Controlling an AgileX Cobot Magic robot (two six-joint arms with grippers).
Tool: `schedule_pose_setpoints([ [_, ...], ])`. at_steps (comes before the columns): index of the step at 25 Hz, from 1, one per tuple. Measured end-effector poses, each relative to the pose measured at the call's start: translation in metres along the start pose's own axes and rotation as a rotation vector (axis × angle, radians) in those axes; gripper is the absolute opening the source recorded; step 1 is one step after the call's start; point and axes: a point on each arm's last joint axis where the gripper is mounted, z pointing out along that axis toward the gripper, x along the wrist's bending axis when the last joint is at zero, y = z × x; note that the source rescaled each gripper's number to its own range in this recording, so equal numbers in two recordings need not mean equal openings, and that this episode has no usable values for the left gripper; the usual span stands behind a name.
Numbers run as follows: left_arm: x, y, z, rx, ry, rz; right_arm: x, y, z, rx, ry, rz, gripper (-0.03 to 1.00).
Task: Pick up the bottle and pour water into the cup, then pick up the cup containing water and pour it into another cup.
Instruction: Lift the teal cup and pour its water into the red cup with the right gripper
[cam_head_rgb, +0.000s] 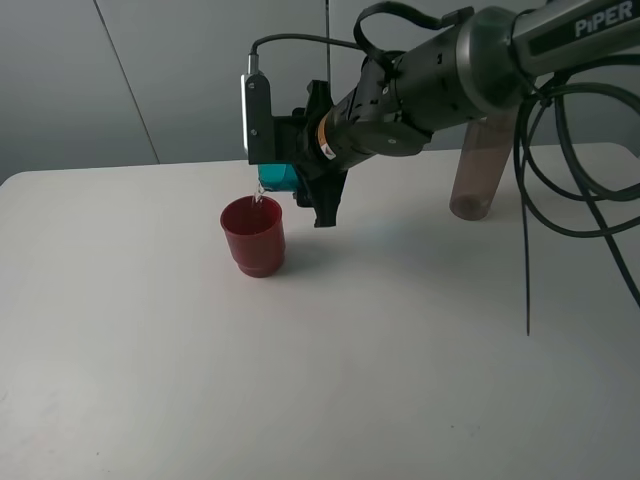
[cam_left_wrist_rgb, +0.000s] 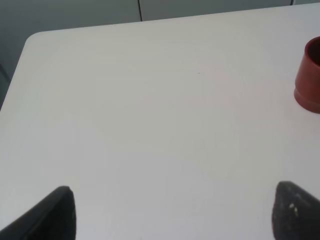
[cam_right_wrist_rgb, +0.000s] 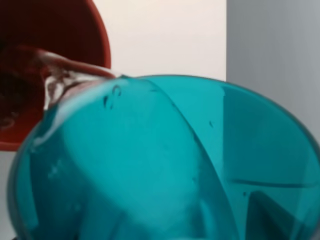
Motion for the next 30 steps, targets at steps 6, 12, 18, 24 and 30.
schedule_pose_setpoints([
  [6,0.0000,0.0000,0.0000,0.000,0.000,0.000,-0.0011,0.0055,-0.0017,0.014,-0.010,-0.061,0.04],
  [12,0.0000,0.0000,0.0000,0.000,0.000,0.000,0.0003,0.0068,-0.0024,0.040,-0.014,-0.137,0.04],
  [18,0.0000,0.0000,0.0000,0.000,0.000,0.000,0.0005,0.0086,-0.0030,0.053,-0.027,-0.216,0.04],
  [24,0.0000,0.0000,0.0000,0.000,0.000,0.000,-0.0005,0.0087,-0.0031,0.057,-0.039,-0.265,0.04],
  [30,0.0000,0.0000,0.0000,0.000,0.000,0.000,-0.0017,0.0090,-0.0032,0.060,-0.052,-0.321,0.04],
])
